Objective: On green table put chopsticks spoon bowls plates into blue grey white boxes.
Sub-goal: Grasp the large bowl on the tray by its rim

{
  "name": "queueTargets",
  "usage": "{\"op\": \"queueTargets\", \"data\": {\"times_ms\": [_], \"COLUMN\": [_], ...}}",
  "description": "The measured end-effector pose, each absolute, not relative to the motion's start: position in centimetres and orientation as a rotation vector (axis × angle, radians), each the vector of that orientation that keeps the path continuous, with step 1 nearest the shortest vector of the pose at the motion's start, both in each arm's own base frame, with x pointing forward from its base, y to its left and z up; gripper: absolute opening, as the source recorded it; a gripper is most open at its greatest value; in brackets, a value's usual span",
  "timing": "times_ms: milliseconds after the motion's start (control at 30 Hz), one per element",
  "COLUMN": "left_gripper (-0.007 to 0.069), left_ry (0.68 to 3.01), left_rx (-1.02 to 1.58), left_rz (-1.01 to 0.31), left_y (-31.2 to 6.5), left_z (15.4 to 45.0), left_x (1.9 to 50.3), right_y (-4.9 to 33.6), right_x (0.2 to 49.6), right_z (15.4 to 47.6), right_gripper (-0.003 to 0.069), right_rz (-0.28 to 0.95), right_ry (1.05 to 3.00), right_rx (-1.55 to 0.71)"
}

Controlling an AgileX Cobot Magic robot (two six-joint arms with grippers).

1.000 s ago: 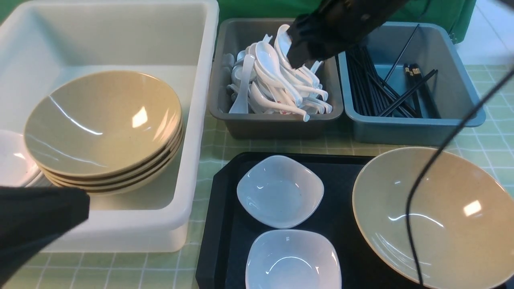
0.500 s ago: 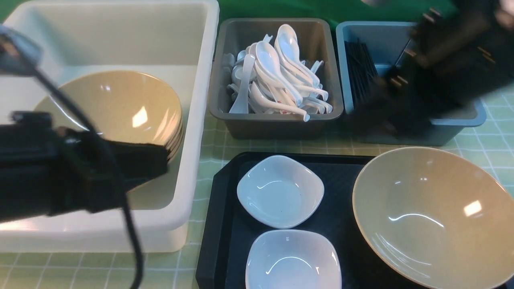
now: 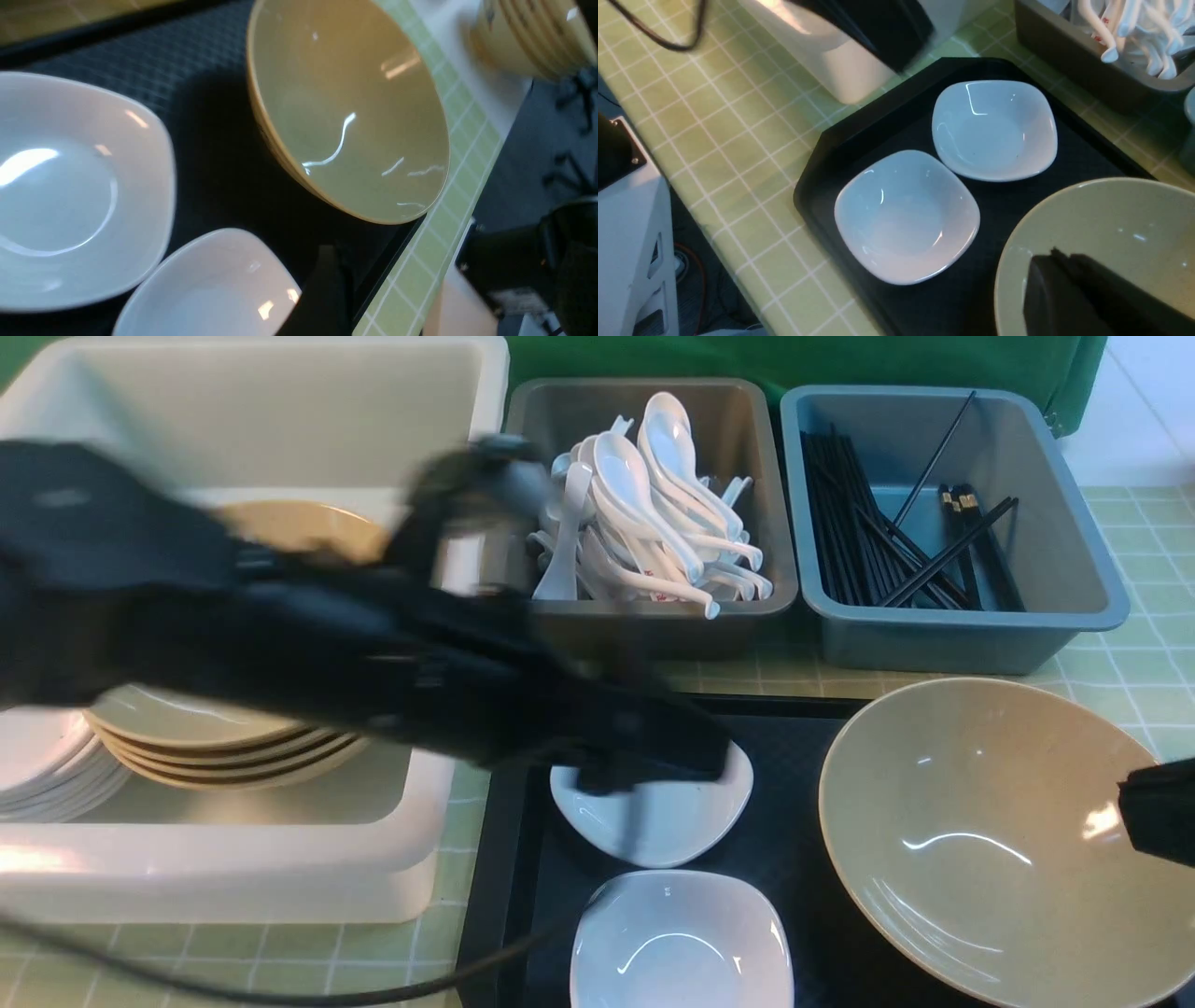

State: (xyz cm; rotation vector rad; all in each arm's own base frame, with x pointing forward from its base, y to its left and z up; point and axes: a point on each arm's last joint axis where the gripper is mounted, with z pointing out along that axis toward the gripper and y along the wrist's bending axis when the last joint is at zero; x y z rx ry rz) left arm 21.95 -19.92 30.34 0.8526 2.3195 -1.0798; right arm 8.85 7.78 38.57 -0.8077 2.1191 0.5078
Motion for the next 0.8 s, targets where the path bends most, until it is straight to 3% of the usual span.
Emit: {"op": "queueTargets", "data": {"times_ms": [200,300,567,667,800], "left_gripper": [0.0578,0.0577,0.057,0.0524,0.0408], "left_ry": [2.494,2.589,2.713,2.721,2.702], "left_rx": [0.895,0.892,0.936,0.961,1.025], "left_rz": [-0.938,-0.893,-0.908,-0.919,-0.934], "left_y": [-25.7,-28.1,-30.8,-31.3,-31.6], "left_z": [27.7,25.9,21.7,20.4,19.1], "left_x": [25.6,28.3,31.0,31.5,31.7], "right_y": [7.0,5.7,3.7,3.6,3.5], "right_x": [8.5,7.4,4.7,4.5,4.4], "right_z": [38.2,38.6,39.0,38.8,38.6], "right_gripper": [0.0024,0.0024,0.0024,0.0025,0.0025], "right_rz": [0.444,0.412,0.414,0.405,0.439], "right_ry": [2.175,2.174,2.142,2.172,2.222], "right_rx": [-0.795,-0.685,-0.607,-0.618,-0.521]}}
